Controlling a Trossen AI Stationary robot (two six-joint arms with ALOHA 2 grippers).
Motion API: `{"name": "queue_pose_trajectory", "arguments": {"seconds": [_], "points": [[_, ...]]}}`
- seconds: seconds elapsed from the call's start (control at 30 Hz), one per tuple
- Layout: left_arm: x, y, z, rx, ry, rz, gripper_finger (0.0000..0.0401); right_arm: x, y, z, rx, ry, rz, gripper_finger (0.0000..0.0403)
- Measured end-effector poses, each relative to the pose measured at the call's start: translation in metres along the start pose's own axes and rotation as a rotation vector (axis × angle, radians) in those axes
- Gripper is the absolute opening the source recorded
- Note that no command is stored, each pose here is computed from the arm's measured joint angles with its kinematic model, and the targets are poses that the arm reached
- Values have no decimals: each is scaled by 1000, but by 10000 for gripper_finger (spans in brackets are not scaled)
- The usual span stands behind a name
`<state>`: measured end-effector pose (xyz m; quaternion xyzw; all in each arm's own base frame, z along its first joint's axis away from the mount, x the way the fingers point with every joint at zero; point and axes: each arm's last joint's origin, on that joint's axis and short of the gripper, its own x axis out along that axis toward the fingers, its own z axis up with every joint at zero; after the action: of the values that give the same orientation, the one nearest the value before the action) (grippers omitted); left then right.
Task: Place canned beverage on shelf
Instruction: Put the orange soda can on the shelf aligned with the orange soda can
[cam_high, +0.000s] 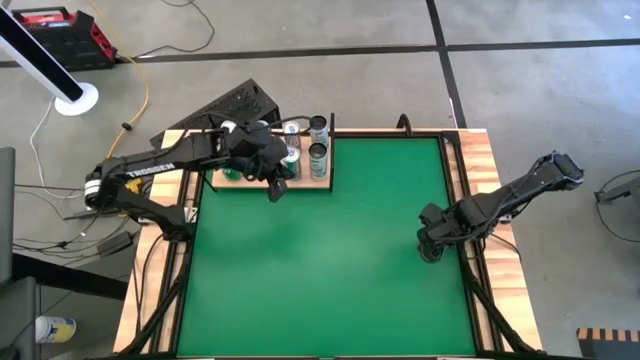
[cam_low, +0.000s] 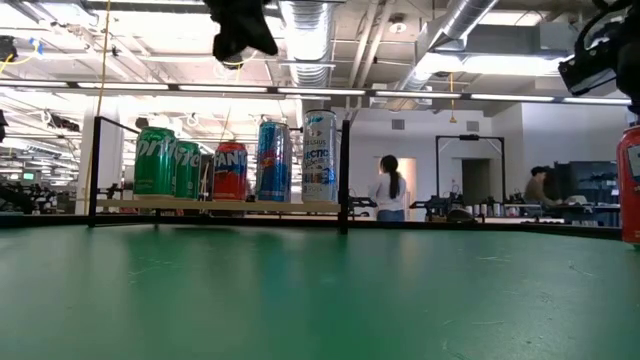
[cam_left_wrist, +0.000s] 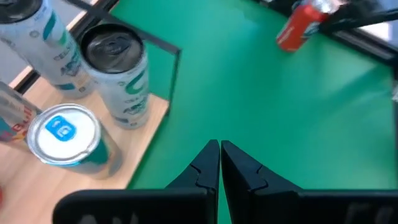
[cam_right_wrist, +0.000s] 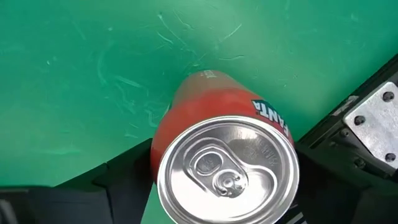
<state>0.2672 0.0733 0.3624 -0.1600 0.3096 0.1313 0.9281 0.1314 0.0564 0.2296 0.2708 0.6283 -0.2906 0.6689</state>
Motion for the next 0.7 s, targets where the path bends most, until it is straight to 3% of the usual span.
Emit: {"name": "queue_pose_trajectory", "arguments": {"seconds": [0.1,0.43,0.57,0.7], "points": [[-13,-13,-2,5,-33,-10,0,0,0,0,-11,-4,-1,327],[-42,-48,-14,145,-104,-10,0,-42,18,19,37,-141,116,325],[-32,-59,-37,262,-85,-129,0,-62,37,41,44,-219,115,325],[-28,-60,-68,234,-206,-308,0,-73,68,69,18,-278,133,325]]}}
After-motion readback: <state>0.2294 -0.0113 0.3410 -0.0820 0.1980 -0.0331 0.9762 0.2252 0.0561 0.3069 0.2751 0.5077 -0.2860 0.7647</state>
